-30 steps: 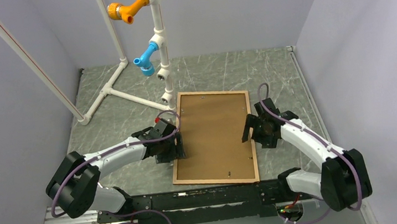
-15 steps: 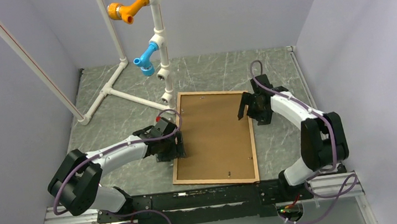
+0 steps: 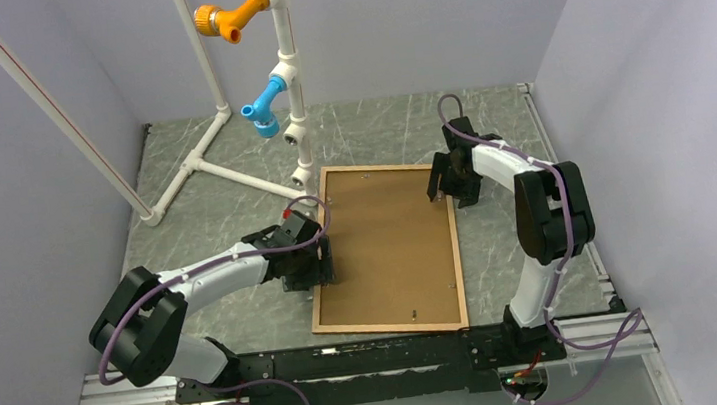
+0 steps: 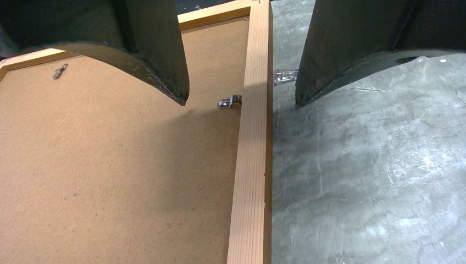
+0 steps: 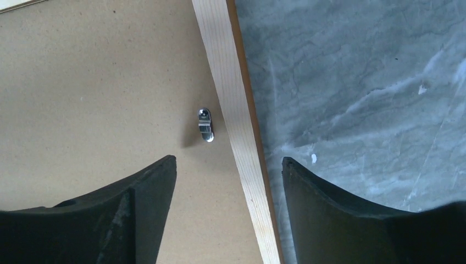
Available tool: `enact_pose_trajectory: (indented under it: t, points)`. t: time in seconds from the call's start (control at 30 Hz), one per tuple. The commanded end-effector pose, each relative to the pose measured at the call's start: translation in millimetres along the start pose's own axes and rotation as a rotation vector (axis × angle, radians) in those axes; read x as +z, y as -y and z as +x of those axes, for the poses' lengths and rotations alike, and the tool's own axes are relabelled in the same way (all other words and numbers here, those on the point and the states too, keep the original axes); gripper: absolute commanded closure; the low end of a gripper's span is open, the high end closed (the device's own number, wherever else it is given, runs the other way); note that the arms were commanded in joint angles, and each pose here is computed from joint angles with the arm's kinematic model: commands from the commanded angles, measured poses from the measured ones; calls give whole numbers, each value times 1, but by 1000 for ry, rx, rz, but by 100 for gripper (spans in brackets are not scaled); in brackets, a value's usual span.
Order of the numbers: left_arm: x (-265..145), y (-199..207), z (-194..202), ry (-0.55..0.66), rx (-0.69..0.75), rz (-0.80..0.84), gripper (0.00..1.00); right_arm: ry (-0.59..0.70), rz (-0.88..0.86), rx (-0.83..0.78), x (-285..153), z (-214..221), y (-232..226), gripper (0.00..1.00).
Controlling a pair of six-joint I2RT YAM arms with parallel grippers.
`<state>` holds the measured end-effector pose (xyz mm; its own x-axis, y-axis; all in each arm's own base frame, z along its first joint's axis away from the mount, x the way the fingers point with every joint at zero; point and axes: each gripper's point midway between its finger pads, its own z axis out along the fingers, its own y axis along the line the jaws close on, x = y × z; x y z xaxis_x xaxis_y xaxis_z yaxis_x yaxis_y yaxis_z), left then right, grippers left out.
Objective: Put the photo into the frame
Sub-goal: Install the photo frame at the center of the board.
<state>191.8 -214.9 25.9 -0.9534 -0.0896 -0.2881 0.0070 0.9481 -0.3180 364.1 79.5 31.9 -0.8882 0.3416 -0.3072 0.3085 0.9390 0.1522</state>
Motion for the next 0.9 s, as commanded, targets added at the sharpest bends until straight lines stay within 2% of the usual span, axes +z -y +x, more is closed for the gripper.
enact_pose_trajectory:
  t: [0.0, 0.27, 0.4, 0.53, 0.67, 0.77, 0.87]
  points:
    - [7, -5, -2, 0, 19, -25, 25, 34, 6, -16, 1, -18, -2, 31]
    - [9, -5, -2, -4, 18, -30, 25, 17, 24, -8, 15, -18, 4, 38]
    - [9, -5, -2, -4, 19, -27, 25, 12, 17, -6, 18, -22, 4, 37]
    - [8, -5, -2, -4, 19, -27, 25, 11, 3, -5, 19, -26, 2, 31]
    - [9, -4, -2, -5, 22, -29, 26, 9, 15, -4, 22, -29, 4, 33]
    - [10, -5, -2, -8, 24, -33, 26, 6, 20, -4, 23, -27, 7, 37]
    - [10, -5, -2, -9, 25, -36, 26, 3, 26, -6, 25, -25, 9, 59]
